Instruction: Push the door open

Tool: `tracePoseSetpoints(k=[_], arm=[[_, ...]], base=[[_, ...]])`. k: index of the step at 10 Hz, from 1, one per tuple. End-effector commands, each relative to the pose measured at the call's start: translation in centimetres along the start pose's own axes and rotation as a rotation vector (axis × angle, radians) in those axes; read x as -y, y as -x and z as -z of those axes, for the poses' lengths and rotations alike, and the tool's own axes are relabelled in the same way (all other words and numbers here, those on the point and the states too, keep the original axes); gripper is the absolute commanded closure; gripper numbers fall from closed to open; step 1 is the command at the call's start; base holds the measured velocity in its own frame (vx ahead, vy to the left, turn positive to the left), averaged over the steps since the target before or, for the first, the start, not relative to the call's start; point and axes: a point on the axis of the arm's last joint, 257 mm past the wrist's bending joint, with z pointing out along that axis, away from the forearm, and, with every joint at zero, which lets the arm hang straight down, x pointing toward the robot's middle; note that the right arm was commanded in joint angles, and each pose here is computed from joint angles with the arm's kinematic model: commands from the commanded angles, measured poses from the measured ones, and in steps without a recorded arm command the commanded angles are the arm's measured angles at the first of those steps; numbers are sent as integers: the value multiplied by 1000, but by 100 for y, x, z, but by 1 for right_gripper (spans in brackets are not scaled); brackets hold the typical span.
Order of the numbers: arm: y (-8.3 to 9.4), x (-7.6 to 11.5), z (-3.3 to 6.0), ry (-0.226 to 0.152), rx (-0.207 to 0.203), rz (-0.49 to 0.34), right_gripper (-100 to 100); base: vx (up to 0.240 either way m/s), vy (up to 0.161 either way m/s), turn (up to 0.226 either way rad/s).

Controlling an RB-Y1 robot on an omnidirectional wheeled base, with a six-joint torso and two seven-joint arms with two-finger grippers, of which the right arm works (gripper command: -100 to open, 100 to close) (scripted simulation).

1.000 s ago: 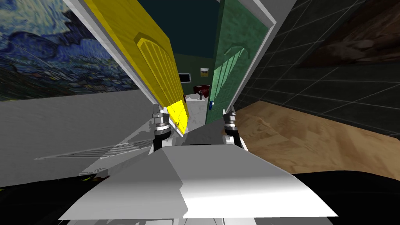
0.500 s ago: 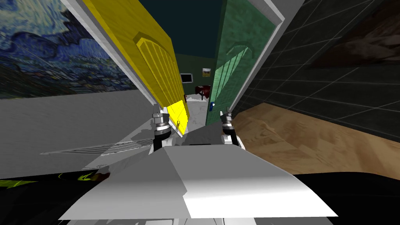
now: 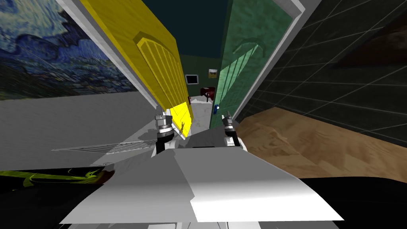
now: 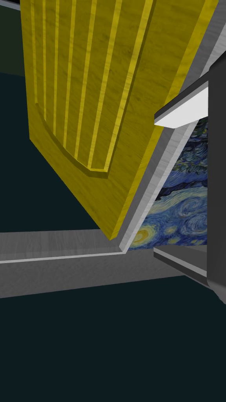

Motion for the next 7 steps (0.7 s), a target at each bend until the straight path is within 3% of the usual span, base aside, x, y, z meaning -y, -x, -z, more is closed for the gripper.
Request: tracePoseSetpoints(k=[1,5,7], arm=[[4,172,-37,-33,-10,-1,-100],[27,672,-24,-137,-28,1,-100],[37,788,-16,-162,-32,2,-100]], base=[[77,-112,147],[79,-123,130],[63,-100,95]])
